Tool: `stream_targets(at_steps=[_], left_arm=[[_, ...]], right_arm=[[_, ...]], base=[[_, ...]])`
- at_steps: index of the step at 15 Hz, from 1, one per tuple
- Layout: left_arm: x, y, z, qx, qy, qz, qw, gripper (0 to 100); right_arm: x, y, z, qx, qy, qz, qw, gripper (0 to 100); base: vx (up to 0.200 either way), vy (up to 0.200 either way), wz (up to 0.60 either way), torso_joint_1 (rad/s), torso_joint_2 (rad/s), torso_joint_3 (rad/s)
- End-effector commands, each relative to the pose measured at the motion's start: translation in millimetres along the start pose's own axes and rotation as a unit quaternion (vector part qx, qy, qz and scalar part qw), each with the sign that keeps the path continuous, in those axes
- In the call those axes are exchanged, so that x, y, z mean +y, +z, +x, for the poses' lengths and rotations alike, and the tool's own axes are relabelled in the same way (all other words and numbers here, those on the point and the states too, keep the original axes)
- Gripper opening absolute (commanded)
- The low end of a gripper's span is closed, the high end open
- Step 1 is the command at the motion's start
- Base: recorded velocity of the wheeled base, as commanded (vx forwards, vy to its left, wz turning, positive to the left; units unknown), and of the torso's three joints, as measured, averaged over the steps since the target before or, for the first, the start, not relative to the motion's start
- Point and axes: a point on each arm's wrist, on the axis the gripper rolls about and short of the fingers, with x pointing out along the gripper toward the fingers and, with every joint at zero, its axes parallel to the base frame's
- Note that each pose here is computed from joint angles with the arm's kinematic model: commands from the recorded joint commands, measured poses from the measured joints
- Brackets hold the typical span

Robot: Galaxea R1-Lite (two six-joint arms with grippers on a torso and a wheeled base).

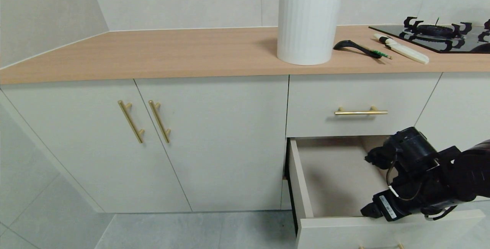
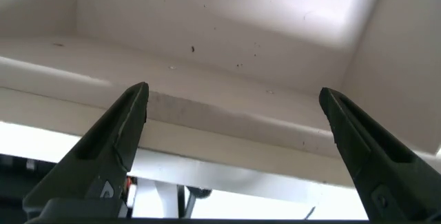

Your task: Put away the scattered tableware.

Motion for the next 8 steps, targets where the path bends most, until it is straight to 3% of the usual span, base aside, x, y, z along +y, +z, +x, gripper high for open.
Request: stream_targets(at_steps=[1,8], left_arm=[[0.0,0.0,0.1,0.001,0.000,0.000,1.0000,100],[0.0,0.0,0.1,0.001,0.000,0.000,1.0000,100]], right_arm=[[3.7,-4.6,-3.2,0.016,0.003,-0.017,1.000,100],[7.5,-22.2,-8.0,0.093,0.019,-0.081,0.992,100]], base=[[0.000,0.000,0.00,0.000,0.00,0.000],[0.000,0.000,0.00,0.000,0.00,0.000]])
